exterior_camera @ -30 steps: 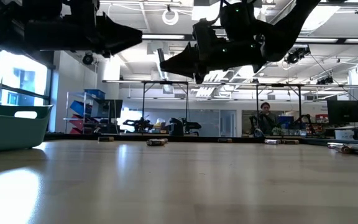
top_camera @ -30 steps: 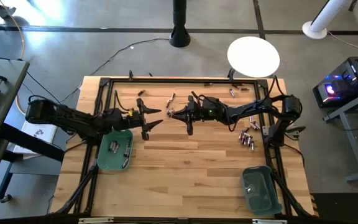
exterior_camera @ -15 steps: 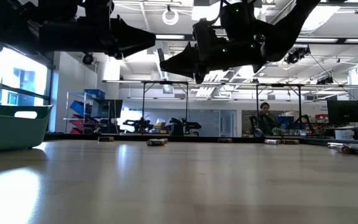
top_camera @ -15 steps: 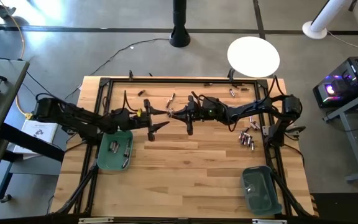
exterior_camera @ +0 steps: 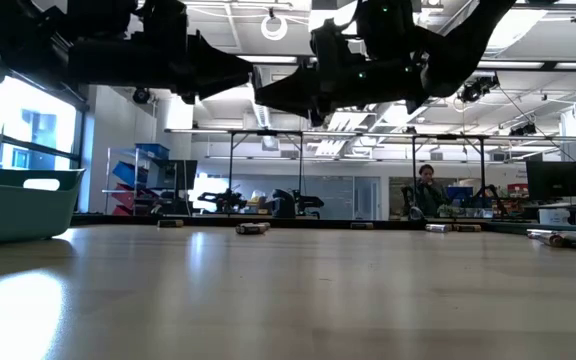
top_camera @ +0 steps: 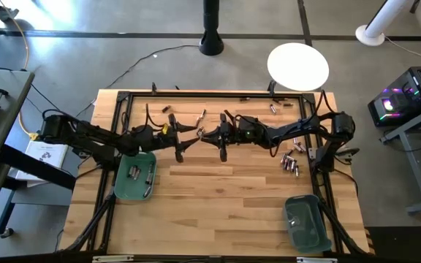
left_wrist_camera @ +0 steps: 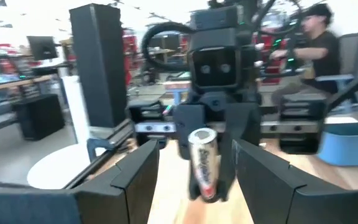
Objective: Sort batteries
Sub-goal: Put the silver battery into the green bin
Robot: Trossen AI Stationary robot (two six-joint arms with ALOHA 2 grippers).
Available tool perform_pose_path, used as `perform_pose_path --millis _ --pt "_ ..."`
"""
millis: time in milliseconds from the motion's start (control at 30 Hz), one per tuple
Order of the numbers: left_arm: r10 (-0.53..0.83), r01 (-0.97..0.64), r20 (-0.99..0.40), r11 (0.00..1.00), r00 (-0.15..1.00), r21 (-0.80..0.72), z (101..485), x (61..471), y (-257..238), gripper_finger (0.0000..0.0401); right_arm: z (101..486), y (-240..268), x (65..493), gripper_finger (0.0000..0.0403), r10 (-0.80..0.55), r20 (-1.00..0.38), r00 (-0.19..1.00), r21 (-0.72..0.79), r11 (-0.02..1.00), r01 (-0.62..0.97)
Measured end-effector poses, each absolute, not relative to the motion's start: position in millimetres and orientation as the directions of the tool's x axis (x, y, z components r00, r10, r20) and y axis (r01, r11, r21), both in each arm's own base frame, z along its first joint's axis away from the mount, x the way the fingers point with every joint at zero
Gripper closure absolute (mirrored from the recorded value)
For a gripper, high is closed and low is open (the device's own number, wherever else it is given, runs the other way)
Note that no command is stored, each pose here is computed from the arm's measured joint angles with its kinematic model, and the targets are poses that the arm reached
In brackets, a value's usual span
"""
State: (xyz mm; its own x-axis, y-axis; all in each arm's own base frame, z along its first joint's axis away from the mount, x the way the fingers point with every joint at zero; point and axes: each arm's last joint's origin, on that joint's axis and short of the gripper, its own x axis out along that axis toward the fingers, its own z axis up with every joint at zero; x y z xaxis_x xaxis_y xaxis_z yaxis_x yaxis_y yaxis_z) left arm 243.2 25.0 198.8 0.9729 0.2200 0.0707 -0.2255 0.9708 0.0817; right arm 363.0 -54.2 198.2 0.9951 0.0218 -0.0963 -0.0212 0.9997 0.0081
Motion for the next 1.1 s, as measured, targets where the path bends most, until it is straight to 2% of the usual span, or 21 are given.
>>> perform_pose_path --millis 133,433,700,833,1100 --pt "0.187 -0.190 0.071 0.980 0.980 0.051 199 243 24 0.0214 200 -54 363 0.0384 0.021 -0.077 0.997 -0.005 1.000 -0.022" --pt "0.188 -0.190 0.084 0.982 0.979 0.018 203 251 25 0.0266 202 -54 363 0.0384 0.027 -0.062 0.998 -0.015 1.000 -0.028" --pt "0.193 -0.194 0.044 0.981 0.980 0.024 196 267 27 0.0245 202 -49 364 0.0384 0.040 -0.061 0.997 -0.027 0.999 -0.041" --pt "0.191 -0.192 0.044 0.981 0.981 0.024 197 267 27 0.0247 201 -49 364 0.0384 0.040 -0.065 0.997 -0.024 0.999 -0.042" --pt "0.185 -0.188 0.053 0.981 0.981 0.041 199 266 26 0.0308 201 -49 364 0.0384 0.043 -0.071 0.997 -0.038 0.998 -0.045"
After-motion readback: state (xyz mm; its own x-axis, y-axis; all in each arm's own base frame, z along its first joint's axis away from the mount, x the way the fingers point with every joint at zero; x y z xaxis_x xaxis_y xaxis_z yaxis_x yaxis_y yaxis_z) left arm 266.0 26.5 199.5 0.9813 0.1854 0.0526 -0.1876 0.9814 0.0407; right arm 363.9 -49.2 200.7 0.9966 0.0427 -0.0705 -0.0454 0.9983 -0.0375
